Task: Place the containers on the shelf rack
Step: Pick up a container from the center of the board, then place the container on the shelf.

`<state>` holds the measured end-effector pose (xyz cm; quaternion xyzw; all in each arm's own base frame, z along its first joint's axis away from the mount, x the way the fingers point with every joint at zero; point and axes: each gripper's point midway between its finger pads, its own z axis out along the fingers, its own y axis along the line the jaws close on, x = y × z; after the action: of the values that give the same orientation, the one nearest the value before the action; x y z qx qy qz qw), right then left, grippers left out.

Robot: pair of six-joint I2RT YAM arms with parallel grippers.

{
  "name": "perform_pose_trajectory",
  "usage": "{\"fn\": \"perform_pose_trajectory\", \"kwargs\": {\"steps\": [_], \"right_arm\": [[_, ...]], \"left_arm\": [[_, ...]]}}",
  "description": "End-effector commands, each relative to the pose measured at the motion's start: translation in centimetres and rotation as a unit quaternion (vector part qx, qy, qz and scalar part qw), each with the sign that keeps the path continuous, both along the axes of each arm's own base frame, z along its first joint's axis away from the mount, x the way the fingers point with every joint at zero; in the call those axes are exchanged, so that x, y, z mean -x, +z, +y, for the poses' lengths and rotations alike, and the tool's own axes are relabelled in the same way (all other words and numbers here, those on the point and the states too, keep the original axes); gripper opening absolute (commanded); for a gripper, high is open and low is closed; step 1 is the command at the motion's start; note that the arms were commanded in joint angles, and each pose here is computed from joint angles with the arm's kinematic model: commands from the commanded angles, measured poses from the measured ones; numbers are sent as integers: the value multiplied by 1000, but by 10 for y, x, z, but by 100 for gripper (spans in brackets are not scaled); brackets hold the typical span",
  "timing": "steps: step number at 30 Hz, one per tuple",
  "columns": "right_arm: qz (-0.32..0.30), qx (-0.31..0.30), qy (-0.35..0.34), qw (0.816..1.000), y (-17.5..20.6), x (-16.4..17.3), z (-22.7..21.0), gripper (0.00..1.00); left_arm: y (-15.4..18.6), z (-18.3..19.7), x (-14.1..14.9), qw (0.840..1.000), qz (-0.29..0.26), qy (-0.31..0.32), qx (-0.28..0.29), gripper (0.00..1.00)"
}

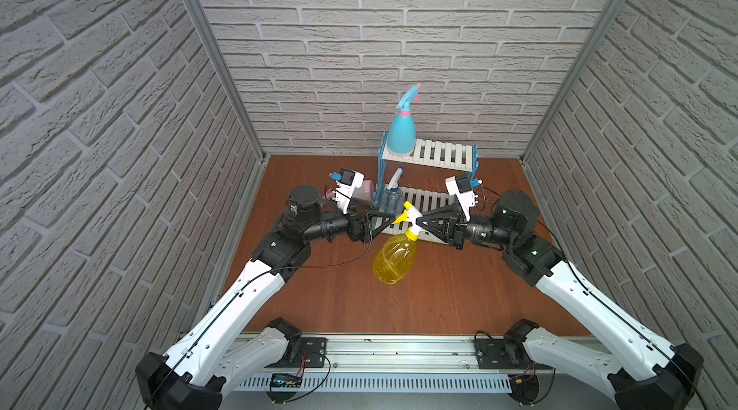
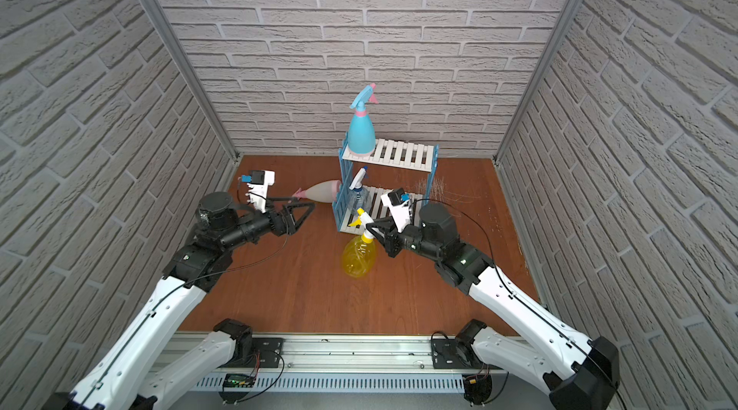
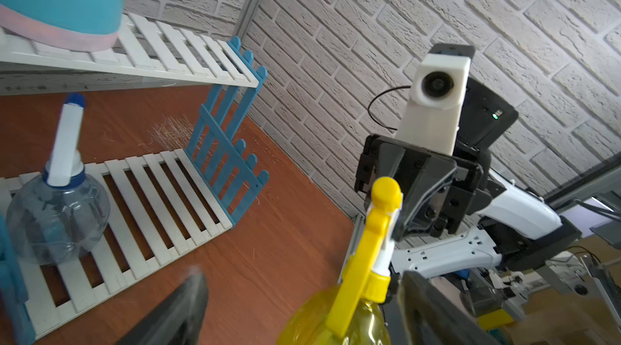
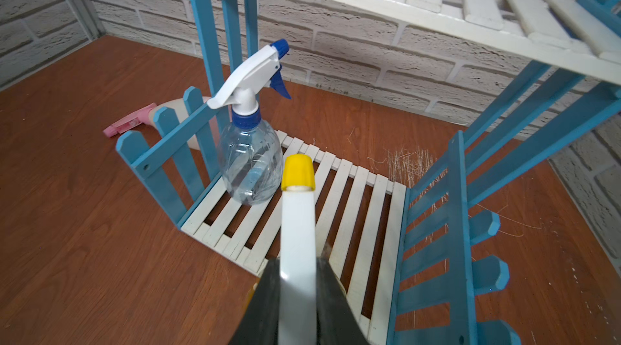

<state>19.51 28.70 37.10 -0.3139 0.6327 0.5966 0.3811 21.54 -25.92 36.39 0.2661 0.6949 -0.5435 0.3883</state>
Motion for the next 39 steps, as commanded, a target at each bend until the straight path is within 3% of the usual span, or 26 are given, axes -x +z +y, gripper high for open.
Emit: {"fn": "perform_pose_trajectory", "kwargs": {"steps": [1, 2, 3, 7, 10, 14, 17, 21, 25, 31, 39], "right_arm": [[-44, 14, -32, 998, 2, 1, -8, 3], [-44, 21, -41, 998, -2, -2, -10, 3], [-42, 28, -49, 997, -6, -4, -11, 3], [-39, 66, -97, 992, -29, -18, -16, 3], [-53, 136, -181, 973, -61, -39, -27, 3], [-99, 219, -285, 928, -90, -54, -37, 4], [-144, 265, -369, 879, -91, -65, -41, 4], [-134, 283, -475, 822, -92, -90, -55, 3], [-109, 274, -543, 786, -99, -110, -63, 3], [-98, 252, -586, 764, -103, -137, -58, 3], [-82, 249, -617, 742, -113, -175, -65, 3]], "left_arm": [[-3, 11, -18, 998, -17, 60, -16, 73], [-3, 14, -20, 997, -20, 69, -16, 84], [-4, 17, -22, 997, -21, 79, -16, 88], [-6, 35, -30, 992, -25, 123, -18, 98], [-18, 65, -46, 979, -17, 200, -35, 98], [-45, 126, -67, 942, 12, 325, -82, 98], [-65, 162, -73, 914, 19, 388, -120, 98], [-70, 184, -71, 890, -17, 427, -158, 98], [-74, 195, -72, 875, -36, 448, -179, 98], [-83, 198, -71, 870, -32, 450, -198, 98], [-79, 195, -66, 876, -37, 441, -193, 98]]}}
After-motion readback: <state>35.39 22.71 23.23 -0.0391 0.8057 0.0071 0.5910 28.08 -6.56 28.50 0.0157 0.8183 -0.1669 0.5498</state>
